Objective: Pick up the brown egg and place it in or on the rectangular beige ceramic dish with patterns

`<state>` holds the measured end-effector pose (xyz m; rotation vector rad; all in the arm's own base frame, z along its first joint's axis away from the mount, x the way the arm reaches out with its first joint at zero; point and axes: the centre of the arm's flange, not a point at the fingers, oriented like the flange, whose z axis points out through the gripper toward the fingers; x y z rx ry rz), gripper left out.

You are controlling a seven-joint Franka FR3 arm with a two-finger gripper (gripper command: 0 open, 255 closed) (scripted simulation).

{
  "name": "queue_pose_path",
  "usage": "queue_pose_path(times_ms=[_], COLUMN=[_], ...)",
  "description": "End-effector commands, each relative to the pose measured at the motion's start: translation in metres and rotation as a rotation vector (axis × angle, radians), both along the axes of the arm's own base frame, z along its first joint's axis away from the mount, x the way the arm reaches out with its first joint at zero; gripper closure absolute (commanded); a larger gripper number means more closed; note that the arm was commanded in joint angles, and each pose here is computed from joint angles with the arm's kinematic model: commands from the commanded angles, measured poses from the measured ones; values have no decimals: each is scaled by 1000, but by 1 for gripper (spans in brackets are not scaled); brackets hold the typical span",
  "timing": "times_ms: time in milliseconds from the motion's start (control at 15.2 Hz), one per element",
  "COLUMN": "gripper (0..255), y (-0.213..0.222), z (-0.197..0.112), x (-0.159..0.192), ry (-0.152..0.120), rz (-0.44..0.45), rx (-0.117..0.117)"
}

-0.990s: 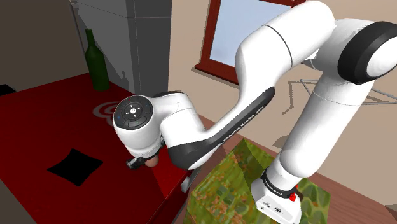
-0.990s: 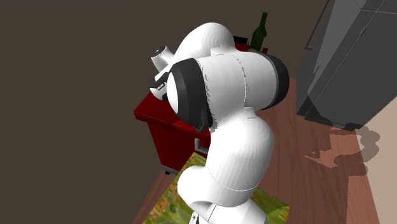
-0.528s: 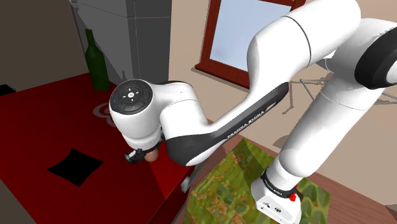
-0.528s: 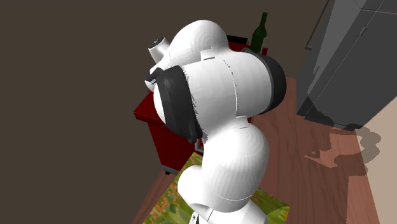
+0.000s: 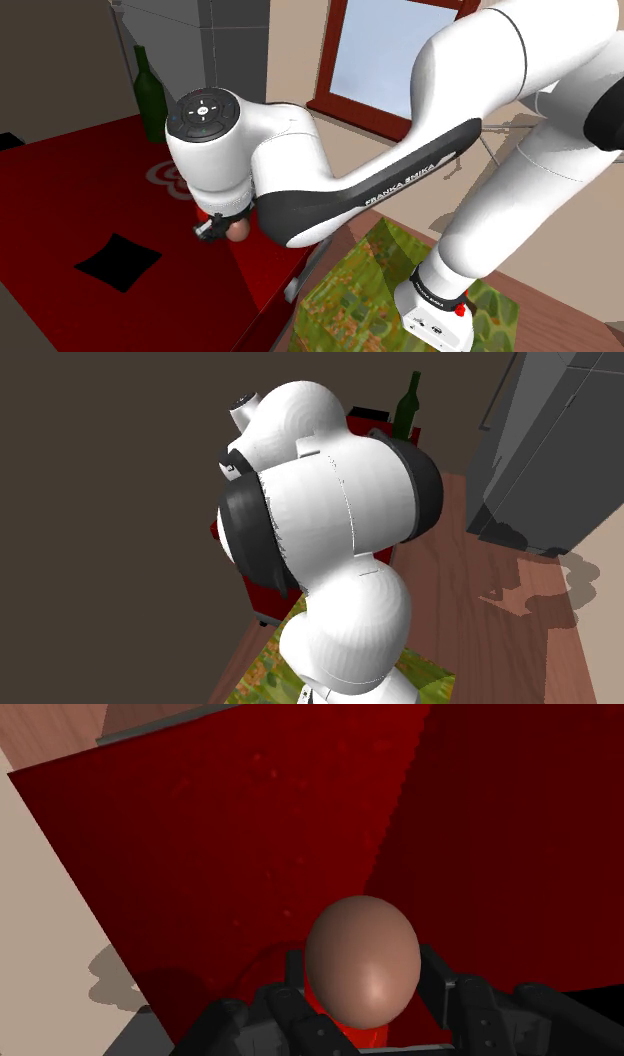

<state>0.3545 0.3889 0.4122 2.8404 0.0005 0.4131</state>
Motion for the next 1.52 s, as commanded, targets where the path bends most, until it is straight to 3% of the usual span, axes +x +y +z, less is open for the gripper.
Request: queue_pose_path(times_ms=[0, 264, 1452], gripper=[255, 255, 255], y=[1, 1, 184], z=[12, 28, 33], x=[0, 0, 153], ry=[1, 1, 1], rz=[0, 0, 0], rx=[0, 0, 0])
